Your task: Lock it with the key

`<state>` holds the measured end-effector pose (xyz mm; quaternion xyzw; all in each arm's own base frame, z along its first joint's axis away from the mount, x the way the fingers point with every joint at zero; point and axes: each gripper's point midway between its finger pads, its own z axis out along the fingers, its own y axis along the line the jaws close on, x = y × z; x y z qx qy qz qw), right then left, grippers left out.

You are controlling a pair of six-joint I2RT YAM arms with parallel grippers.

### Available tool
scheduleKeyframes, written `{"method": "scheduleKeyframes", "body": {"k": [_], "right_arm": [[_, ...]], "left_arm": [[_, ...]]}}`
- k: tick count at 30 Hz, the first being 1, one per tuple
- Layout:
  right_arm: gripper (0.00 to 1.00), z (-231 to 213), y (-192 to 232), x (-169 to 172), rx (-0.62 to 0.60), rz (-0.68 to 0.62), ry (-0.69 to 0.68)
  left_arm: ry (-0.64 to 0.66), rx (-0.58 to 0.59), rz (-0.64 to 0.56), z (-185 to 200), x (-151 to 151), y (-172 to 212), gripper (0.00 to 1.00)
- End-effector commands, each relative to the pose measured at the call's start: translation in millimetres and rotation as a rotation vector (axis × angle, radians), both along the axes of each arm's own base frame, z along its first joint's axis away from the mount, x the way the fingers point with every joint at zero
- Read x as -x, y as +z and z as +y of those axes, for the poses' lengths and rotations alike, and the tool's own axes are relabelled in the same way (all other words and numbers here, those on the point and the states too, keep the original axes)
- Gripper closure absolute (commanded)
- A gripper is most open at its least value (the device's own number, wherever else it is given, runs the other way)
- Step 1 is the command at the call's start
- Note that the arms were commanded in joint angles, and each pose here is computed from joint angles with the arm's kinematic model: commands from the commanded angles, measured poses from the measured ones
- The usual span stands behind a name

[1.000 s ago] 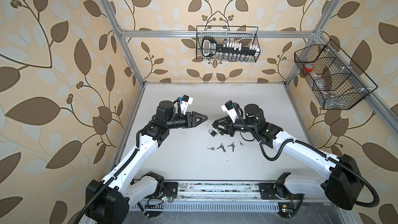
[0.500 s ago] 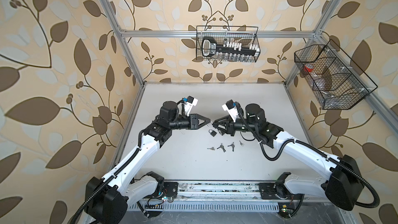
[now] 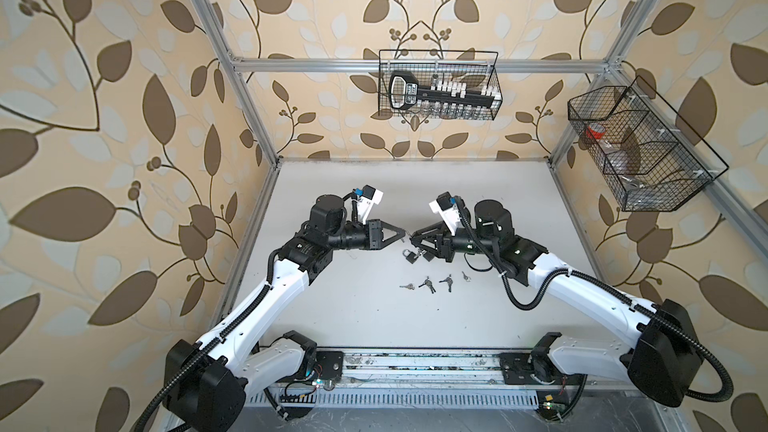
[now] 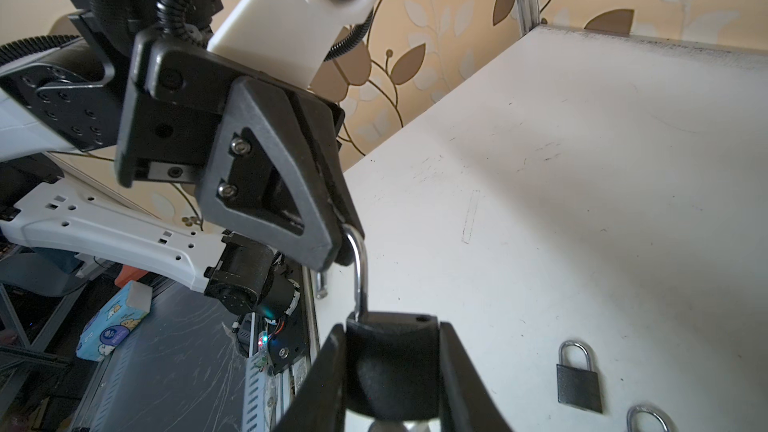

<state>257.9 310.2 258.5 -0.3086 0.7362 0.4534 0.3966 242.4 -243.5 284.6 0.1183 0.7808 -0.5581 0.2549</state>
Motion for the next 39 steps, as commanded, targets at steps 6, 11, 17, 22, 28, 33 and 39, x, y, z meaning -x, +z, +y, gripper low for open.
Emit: {"method": "scheduleKeyframes", "body": {"k": [6, 11, 17, 22, 28, 33, 39], "right_arm": [[0.45, -17.1, 36.7, 9.0, -0.054, -0.170, -0.042], [0.40, -42.1, 61.5, 10.4, -0.124, -0.349, -0.173], [0.38, -46.6, 74.2, 16.3, -0.193, -0.483, -0.201], [0.35, -31.7, 89.5, 28.0, -0.222, -0.599, -0.146], [0.35, -13.0, 95.7, 24.6, -0.237, -0.663, -0.136], [0.38, -6.2, 95.1, 6.1, -0.210, -0.653, -0.190], [0.47, 3.3, 98.4, -3.5, -0.226, -0.643, -0.193]], "left_arm": [[0.084, 0.021, -0.171, 9.0, -3.0, 52.9, 1.00], [0.148, 0.019, -0.213, 17.4, -5.3, 72.7, 1.00], [0.180, 0.077, -0.264, 21.7, -2.6, 99.4, 1.00], [0.135, 0.121, -0.272, 16.4, 2.4, 111.8, 1.00], [0.128, 0.161, -0.268, 14.5, 2.5, 120.4, 1.00], [0.125, 0.172, -0.276, 14.9, 4.6, 122.5, 1.00], [0.113, 0.175, -0.266, 13.7, 5.9, 121.0, 1.00]]}}
